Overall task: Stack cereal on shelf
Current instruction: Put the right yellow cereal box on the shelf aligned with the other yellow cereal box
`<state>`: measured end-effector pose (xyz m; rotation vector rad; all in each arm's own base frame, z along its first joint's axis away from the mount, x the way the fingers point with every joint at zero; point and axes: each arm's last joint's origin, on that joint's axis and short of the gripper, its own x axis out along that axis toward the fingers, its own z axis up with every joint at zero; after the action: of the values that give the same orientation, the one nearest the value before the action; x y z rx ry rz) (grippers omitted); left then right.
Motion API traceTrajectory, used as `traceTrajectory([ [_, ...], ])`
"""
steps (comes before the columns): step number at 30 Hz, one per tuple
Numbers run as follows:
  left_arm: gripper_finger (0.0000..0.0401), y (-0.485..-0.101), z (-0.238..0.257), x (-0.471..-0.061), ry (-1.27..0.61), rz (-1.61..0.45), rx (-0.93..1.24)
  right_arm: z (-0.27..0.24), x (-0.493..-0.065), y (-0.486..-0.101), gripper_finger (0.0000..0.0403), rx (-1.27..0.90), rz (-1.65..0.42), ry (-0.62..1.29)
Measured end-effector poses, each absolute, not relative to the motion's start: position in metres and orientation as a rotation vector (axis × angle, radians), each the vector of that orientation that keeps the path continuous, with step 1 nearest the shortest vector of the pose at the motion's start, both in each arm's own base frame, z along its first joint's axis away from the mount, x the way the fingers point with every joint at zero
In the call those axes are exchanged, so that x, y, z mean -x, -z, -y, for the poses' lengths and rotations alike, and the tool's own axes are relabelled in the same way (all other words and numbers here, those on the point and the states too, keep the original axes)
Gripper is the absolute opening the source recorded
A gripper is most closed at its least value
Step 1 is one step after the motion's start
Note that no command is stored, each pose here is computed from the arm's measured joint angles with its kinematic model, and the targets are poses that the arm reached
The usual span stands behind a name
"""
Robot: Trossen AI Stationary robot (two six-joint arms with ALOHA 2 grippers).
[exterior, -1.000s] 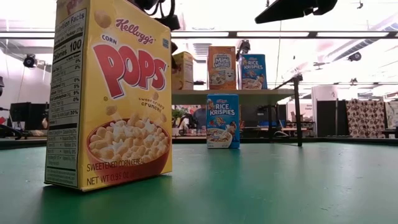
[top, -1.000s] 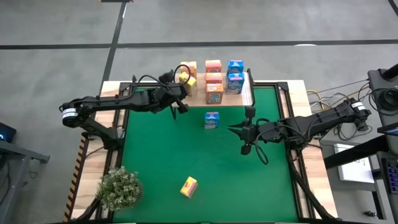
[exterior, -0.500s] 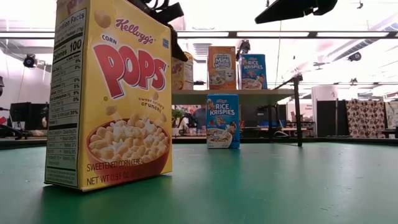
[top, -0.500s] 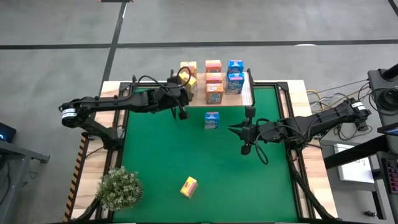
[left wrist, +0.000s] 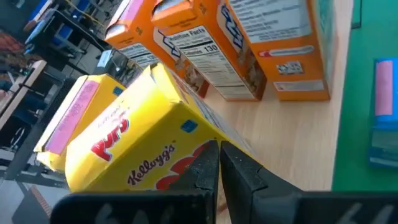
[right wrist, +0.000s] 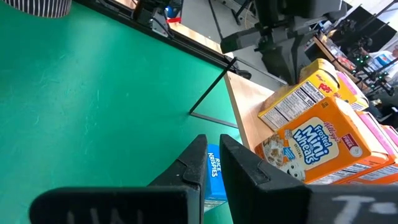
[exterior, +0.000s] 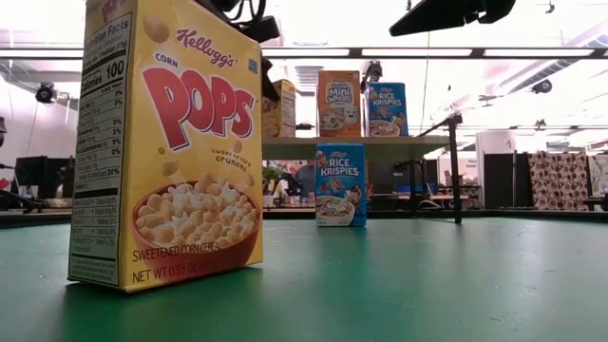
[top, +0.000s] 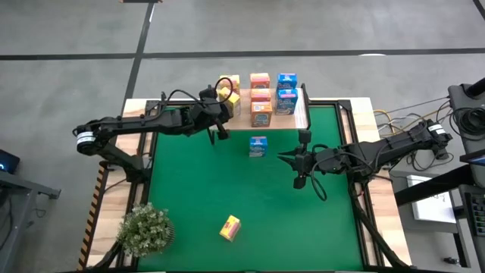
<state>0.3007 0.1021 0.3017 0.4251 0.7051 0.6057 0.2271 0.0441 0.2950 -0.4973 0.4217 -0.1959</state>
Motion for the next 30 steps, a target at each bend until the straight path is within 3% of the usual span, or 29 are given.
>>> traceTrajectory([
  [30, 0.0, -0.291, -0.109, -0.312, -0.601, -0.64, -0.27, -0.044, -0.227, -0.295, 0.0031, 0.496, -0.421, 0.196],
])
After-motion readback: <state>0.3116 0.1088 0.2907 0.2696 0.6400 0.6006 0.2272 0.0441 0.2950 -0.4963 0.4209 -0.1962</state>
